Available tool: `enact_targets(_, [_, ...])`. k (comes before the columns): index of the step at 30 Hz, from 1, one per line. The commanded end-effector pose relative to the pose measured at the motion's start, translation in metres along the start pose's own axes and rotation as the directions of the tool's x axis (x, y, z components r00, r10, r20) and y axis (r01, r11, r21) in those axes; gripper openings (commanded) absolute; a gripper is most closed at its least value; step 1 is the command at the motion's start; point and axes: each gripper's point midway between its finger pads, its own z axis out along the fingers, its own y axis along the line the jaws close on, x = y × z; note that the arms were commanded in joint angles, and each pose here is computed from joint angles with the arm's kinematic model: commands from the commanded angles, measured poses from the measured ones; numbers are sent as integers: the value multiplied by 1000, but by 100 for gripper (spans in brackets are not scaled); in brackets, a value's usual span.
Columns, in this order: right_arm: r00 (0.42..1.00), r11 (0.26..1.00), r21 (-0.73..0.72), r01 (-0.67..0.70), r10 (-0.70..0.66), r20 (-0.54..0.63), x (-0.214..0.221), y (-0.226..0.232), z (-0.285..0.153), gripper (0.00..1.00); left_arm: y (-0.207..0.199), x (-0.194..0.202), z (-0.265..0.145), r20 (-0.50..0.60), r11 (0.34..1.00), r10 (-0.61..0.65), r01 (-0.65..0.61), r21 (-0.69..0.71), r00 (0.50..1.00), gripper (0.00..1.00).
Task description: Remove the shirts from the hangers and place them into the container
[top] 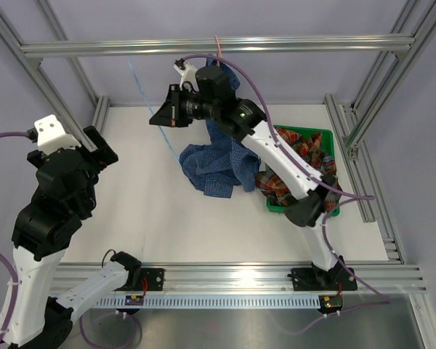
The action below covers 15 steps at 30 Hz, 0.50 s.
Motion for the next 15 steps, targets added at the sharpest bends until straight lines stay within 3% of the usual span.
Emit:
enact_targets(1, [994,999,33,34,-37,99,-40,-11,2,0,31,-18,-3,102,986,-46,62,-157,994,99])
enact_targets(4, [988,999,-21,34,-31,150,-59,-18,5,0,33,-15,-4,124,986,-62,80,-145,990,99])
enact_targets(12, [927,945,-47,322,-305,219,-60,7,0,0,17,1,6,102,995,-46,55,-84,994,99])
enact_targets(15, [924,937,-88,339,-314,217,-56,19,-4,0,12,8,9,89,996,-47,53,-69,995,99])
